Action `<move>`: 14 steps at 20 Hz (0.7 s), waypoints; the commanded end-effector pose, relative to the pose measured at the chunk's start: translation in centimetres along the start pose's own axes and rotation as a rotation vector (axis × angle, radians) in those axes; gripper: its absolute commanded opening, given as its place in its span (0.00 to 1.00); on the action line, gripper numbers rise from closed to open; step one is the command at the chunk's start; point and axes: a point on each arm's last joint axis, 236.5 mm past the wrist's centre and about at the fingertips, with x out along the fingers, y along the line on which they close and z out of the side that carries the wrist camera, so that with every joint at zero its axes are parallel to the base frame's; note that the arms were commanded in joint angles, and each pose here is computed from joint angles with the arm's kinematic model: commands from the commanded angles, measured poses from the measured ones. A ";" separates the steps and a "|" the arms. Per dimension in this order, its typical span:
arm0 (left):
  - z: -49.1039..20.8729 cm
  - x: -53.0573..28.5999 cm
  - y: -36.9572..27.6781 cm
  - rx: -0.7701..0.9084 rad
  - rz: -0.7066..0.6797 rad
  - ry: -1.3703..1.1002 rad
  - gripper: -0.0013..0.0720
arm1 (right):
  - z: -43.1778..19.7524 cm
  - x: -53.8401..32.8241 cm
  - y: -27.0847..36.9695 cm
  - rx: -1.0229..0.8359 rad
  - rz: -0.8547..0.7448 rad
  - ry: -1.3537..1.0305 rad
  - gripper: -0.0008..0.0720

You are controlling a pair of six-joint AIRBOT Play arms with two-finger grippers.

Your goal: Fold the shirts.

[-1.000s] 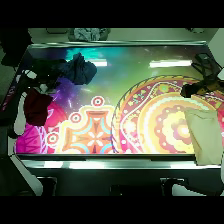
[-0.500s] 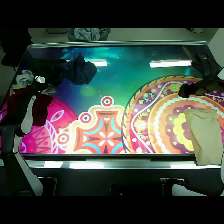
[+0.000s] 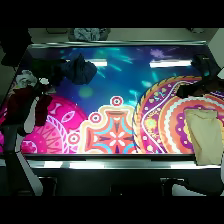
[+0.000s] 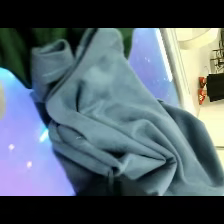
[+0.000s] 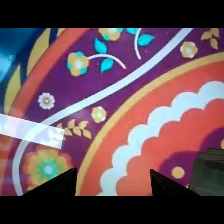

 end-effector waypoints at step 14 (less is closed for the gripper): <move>2.2 -18.4 -26.2 0.581 -0.365 -0.098 0.05 | 0.4 -2.3 0.1 -0.086 -0.028 -0.038 0.77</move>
